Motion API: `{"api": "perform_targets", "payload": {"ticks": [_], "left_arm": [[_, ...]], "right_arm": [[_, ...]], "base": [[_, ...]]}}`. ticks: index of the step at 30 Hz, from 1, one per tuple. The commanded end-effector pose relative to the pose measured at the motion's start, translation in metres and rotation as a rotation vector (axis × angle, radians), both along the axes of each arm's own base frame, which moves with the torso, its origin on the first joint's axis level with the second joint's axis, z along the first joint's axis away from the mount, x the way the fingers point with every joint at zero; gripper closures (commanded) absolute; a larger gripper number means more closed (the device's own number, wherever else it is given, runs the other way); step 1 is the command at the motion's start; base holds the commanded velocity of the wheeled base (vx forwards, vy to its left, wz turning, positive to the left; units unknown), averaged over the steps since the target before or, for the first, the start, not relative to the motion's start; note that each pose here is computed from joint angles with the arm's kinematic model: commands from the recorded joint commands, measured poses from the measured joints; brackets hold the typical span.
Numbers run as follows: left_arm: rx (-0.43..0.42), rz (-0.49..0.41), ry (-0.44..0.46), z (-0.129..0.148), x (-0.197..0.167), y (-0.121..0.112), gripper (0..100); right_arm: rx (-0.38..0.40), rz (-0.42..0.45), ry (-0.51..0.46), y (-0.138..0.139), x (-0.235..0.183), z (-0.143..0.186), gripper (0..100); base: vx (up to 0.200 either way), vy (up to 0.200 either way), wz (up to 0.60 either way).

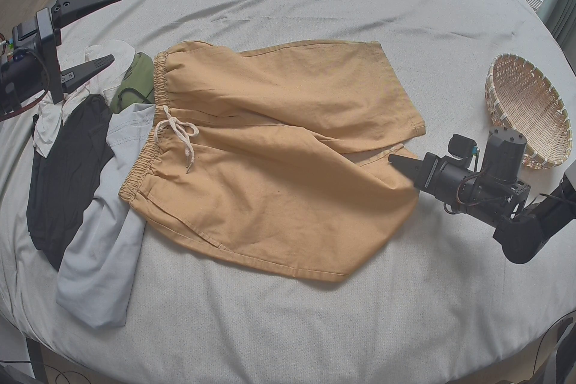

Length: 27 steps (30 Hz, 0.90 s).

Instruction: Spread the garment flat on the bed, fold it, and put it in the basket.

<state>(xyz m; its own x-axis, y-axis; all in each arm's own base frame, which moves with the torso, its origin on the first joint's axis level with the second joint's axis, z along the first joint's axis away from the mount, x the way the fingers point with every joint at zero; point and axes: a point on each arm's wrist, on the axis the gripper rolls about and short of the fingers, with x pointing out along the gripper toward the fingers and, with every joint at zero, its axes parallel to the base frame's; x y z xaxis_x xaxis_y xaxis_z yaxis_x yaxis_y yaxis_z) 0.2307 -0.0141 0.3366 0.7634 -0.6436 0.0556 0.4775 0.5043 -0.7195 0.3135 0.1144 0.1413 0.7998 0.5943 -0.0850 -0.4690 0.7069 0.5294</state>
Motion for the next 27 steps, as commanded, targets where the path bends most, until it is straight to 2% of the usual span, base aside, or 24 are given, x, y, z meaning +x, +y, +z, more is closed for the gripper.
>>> {"api": "perform_targets", "payload": {"ticks": [1,12,14,18,24,27], "left_arm": [[0.0,0.0,0.0,-0.001,-0.005,0.0,0],[0.0,0.003,0.0,-0.006,-0.008,0.0,0],[0.0,0.003,-0.001,-0.007,-0.008,0.0,0],[0.0,0.004,0.0,-0.01,-0.007,0.001,0],[0.0,0.004,0.004,-0.011,-0.007,0.001,0],[0.0,0.004,0.005,-0.012,-0.007,0.001,0]], "right_arm": [[-0.002,0.0,0.007,0.001,0.001,-0.005,100],[0.053,-0.012,-0.155,-0.019,-0.046,0.052,100],[0.057,-0.04,-0.169,-0.02,-0.047,0.055,100],[0.059,-0.09,-0.18,-0.02,-0.04,0.057,100],[0.042,-0.106,-0.14,-0.015,-0.012,0.04,100],[0.035,-0.147,-0.125,-0.016,0.006,0.03,100]], "base": [[0.0,0.0,0.0],[0.0,0.0,0.0],[0.0,0.0,0.0],[0.0,0.0,0.0],[0.0,0.0,0.0],[0.0,0.0,0.0]]}}
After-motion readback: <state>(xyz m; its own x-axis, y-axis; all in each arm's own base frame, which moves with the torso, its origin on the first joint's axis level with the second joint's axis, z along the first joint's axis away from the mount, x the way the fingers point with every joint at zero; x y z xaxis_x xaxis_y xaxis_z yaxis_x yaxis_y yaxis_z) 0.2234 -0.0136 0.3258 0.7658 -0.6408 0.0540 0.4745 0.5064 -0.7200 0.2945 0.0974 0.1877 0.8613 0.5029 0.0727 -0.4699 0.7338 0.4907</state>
